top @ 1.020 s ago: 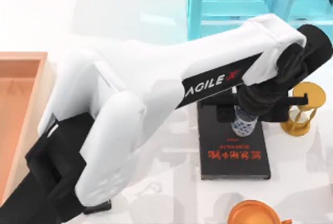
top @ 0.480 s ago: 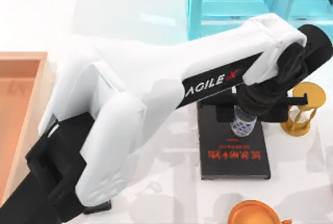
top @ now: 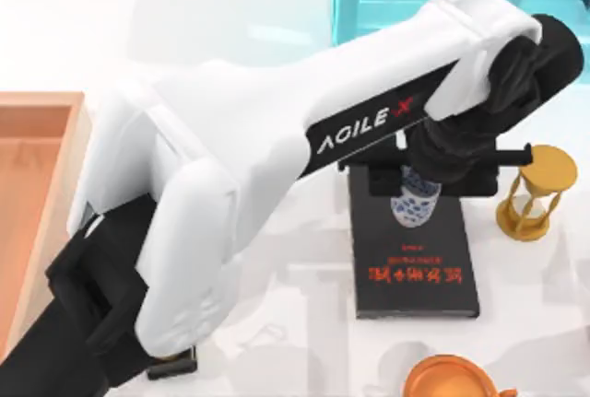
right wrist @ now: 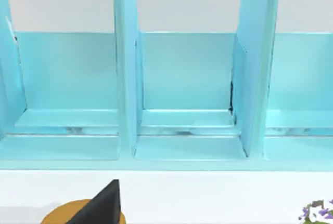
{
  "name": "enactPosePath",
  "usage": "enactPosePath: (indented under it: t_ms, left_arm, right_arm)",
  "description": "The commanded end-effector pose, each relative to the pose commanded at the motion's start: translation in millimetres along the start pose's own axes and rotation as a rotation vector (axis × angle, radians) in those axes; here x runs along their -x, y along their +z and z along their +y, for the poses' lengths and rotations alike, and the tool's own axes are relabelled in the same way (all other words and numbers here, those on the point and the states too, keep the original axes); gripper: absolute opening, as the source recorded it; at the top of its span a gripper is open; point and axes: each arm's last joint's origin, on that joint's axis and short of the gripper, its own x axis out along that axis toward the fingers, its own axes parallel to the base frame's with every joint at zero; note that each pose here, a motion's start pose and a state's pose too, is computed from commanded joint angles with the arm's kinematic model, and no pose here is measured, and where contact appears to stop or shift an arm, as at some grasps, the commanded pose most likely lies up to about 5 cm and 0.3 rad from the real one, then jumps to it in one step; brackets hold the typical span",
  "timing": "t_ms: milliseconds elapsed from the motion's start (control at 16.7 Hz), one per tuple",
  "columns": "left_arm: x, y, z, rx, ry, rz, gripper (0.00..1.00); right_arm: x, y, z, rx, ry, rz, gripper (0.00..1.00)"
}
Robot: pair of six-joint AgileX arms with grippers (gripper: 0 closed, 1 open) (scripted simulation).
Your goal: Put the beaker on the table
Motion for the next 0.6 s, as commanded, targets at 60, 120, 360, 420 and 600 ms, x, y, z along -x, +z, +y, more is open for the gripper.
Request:
enactPosePath:
  t_ms: [60,120,360,420,600]
  left_arm:
    - [4,0,-1,0.000,-0.006,0.002,0.00]
    - [8,0,-2,-0.002,-0.016,0.000,0.00]
    - [26,-2,-10,-0.027,-0.062,-0.019,0.00]
    - [27,-3,-11,-0.030,-0.067,-0.022,0.00]
    - [27,-3,-11,-0.030,-0.067,-0.022,0.00]
  right_arm:
    - [0,0,0,0.000,0.000,0.000,1.00]
    - [0,0,0,0.000,0.000,0.000,1.00]
    - [0,0,0,0.000,0.000,0.000,1.00]
    - [0,0,0,0.000,0.000,0.000,1.00]
    - [0,0,0,0.000,0.000,0.000,1.00]
